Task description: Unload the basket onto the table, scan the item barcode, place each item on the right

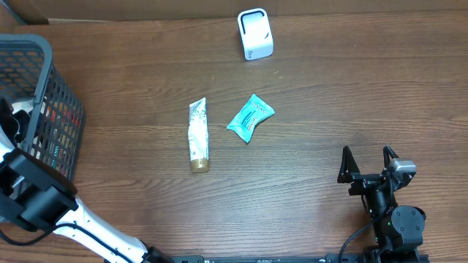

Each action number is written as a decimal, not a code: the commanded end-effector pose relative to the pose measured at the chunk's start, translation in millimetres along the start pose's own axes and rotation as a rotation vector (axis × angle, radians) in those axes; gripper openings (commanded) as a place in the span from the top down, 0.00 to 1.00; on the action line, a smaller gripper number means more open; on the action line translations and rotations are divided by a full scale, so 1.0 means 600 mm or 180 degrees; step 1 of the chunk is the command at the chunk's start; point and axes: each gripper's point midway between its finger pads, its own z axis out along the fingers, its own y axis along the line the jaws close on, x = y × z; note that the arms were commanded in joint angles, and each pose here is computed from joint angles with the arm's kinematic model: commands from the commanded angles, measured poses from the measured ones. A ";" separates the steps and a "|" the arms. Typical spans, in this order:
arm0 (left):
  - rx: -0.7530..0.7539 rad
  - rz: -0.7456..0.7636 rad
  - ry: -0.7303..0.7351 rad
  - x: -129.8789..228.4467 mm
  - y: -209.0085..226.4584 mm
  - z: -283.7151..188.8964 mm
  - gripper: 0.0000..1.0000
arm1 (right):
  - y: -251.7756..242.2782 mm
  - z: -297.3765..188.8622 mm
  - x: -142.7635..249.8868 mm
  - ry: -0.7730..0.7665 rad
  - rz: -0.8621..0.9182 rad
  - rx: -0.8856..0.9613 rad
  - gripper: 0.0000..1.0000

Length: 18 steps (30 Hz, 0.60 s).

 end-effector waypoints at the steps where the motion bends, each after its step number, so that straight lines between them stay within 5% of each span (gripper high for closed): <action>1: -0.0207 -0.0058 0.0045 0.000 0.018 0.020 0.06 | 0.000 0.001 0.006 0.0011 -0.0013 -0.0003 0.00; 11: -0.0602 -0.0076 0.0171 0.000 0.026 0.083 0.09 | 0.000 0.001 0.006 0.0011 -0.0013 -0.0003 0.00; 18: -0.1509 -0.0621 -0.0054 -0.013 0.089 0.059 0.08 | 0.000 0.001 0.006 0.0011 -0.0013 -0.0004 0.00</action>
